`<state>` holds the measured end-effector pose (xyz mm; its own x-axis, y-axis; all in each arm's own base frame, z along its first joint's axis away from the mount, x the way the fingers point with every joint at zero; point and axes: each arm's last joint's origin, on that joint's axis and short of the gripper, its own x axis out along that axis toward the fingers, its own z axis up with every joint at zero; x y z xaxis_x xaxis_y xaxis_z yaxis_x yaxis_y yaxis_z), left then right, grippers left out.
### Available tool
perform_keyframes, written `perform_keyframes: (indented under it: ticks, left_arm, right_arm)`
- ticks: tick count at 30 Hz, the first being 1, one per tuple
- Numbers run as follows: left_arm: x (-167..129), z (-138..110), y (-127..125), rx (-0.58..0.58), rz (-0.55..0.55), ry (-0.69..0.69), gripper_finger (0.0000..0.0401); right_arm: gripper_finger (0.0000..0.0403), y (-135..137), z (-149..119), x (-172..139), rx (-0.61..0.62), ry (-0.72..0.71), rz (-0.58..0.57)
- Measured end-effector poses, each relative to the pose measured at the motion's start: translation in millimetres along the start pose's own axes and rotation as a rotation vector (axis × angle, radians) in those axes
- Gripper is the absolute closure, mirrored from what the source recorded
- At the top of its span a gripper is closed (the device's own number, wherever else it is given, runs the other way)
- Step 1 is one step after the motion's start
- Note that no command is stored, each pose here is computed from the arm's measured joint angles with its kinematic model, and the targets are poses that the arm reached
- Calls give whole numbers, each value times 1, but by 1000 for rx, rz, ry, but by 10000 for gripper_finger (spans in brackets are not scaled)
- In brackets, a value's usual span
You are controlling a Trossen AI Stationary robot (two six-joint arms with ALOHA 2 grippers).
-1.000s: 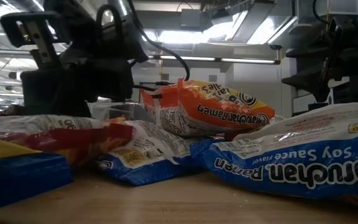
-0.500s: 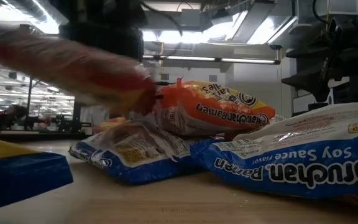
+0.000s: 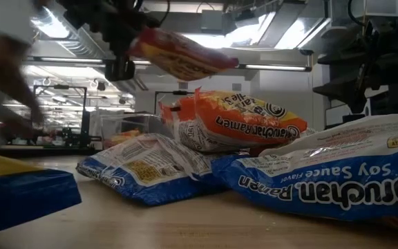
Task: Sort Maruchan noodles
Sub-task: Put the red noodle pack into the right transparent bin
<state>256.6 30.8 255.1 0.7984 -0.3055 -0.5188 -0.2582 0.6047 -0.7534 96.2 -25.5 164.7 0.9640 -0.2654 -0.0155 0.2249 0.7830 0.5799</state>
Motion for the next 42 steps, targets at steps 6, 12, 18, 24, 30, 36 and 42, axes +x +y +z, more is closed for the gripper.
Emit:
perform_keyframes:
  ticks: [6,12,18,24,30,36,42]
  left_arm:
    - [-11,26,22,-50,24,-105,401]
    - [-21,74,25,-12,35,-202,401]
    - [-32,144,27,87,120,-337,401]
    - [-24,203,51,118,170,-393,401]
    - [-3,234,87,114,244,-333,401]
    - [17,240,115,87,281,-278,401]
    - [33,233,132,103,365,-207,401]
  right_arm:
    - [79,0,0,0,0,-1,-2]
    - [79,0,0,0,0,-2,-3]
    - [79,0,0,0,1,-3,-3]
    - [79,0,0,0,4,-3,-3]
    - [79,0,0,0,4,-3,-4]
    - [79,0,0,0,9,-3,-5]
    - [79,0,0,0,12,-3,-5]
